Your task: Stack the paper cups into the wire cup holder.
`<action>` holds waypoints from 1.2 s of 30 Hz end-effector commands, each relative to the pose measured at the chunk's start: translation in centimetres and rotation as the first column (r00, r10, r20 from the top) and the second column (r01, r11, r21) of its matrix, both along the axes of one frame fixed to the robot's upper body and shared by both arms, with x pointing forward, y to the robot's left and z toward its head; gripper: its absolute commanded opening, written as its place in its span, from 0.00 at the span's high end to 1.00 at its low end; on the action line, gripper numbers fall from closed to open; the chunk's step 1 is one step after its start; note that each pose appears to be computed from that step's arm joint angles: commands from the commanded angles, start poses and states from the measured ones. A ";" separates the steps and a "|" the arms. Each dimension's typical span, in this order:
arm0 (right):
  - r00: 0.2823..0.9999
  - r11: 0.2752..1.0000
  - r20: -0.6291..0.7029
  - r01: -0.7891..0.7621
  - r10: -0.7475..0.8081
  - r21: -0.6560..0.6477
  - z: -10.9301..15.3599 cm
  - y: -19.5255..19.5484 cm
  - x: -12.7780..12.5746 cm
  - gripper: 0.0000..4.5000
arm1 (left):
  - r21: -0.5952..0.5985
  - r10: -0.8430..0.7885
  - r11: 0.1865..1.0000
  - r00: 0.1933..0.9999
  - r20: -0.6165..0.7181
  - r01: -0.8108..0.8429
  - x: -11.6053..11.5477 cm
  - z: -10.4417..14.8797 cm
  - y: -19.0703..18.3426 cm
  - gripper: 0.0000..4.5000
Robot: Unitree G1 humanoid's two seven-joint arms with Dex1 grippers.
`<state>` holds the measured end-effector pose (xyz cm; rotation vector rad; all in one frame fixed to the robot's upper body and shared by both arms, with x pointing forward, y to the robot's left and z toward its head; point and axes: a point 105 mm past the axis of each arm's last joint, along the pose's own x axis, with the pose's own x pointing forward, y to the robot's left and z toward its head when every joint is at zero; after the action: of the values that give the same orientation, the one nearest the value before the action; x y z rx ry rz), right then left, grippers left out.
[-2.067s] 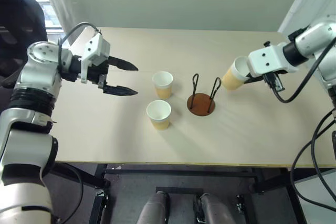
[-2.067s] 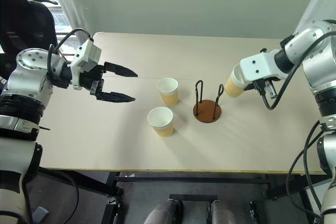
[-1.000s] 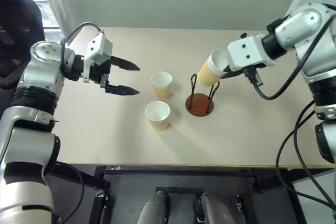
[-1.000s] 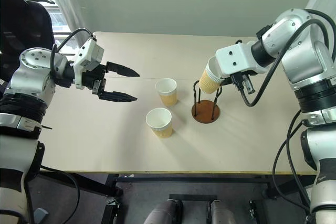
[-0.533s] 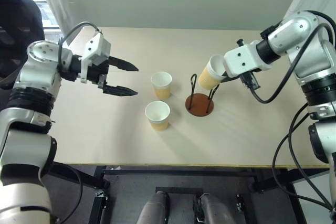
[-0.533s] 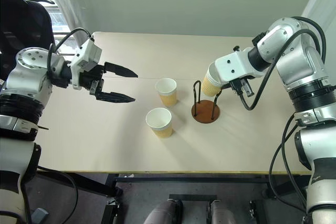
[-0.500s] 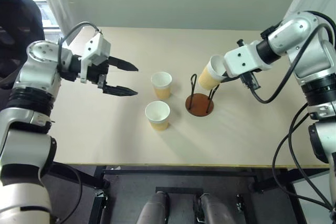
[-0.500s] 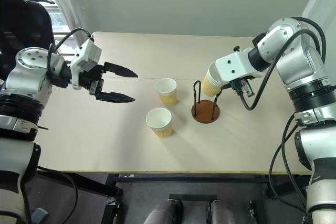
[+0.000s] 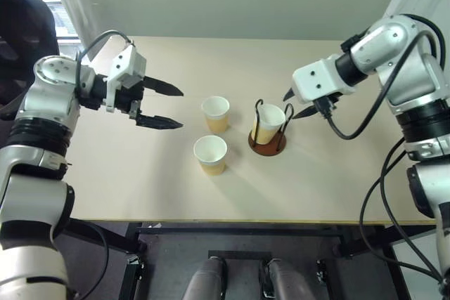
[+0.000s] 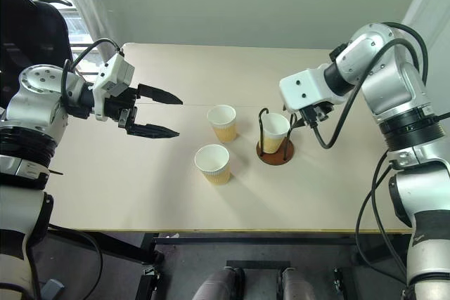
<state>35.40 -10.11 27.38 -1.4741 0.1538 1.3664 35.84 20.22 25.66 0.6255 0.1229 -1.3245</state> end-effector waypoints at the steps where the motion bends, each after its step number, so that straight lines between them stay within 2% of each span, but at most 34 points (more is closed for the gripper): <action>1: 0.999 0.989 0.032 -0.011 0.007 0.146 2.6 1.1 -0.6 0.49 | -0.013 -0.010 1.000 1.000 0.014 0.010 -0.3 0.9 0.3 0.00; 5: 0.998 0.941 -0.041 0.061 -0.050 0.333 3.9 1.4 -0.4 0.49 | -0.023 0.007 1.000 1.000 0.007 -0.006 0.0 1.0 0.4 0.00; 8: 0.961 0.822 -0.257 0.225 -0.100 0.524 4.4 -0.1 -0.5 0.49 | -0.031 0.032 0.999 0.998 -0.047 -0.033 0.0 1.0 0.5 0.00; 14: 0.891 0.669 -0.443 0.388 -0.097 0.634 4.3 -2.0 -0.7 0.49 | -0.039 0.039 0.998 0.993 -0.116 -0.043 -0.5 0.7 0.6 0.00; 18: 0.870 0.590 -0.488 0.431 -0.071 0.683 4.1 -3.1 -0.9 0.49 | 0.005 0.033 0.999 0.997 -0.077 -0.033 -0.3 0.7 0.5 0.00; 21: 0.870 0.592 -0.487 0.432 -0.076 0.680 3.7 -3.5 -1.1 0.49 | 0.069 0.027 0.997 1.000 -0.011 -0.026 0.3 1.3 0.2 0.00; 25: 0.858 0.613 -0.499 0.460 -0.121 0.642 2.9 -4.2 -1.1 0.49 | 0.351 -0.005 0.935 0.983 0.181 -0.060 2.0 1.3 0.1 0.00; 28: 0.858 0.626 -0.495 0.461 -0.134 0.629 2.8 -4.4 -1.1 0.49 | 0.475 -0.054 0.875 0.955 0.291 -0.095 3.2 1.5 -0.6 0.00; 36: 0.855 0.636 -0.496 0.468 -0.152 0.613 3.3 -4.8 -0.9 0.49 | 0.646 -0.187 0.758 0.919 0.347 -0.090 4.4 0.5 -2.2 0.00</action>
<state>34.99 -15.03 28.96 -0.4026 0.1622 1.2004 39.98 17.98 24.61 1.4268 0.2814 -1.2118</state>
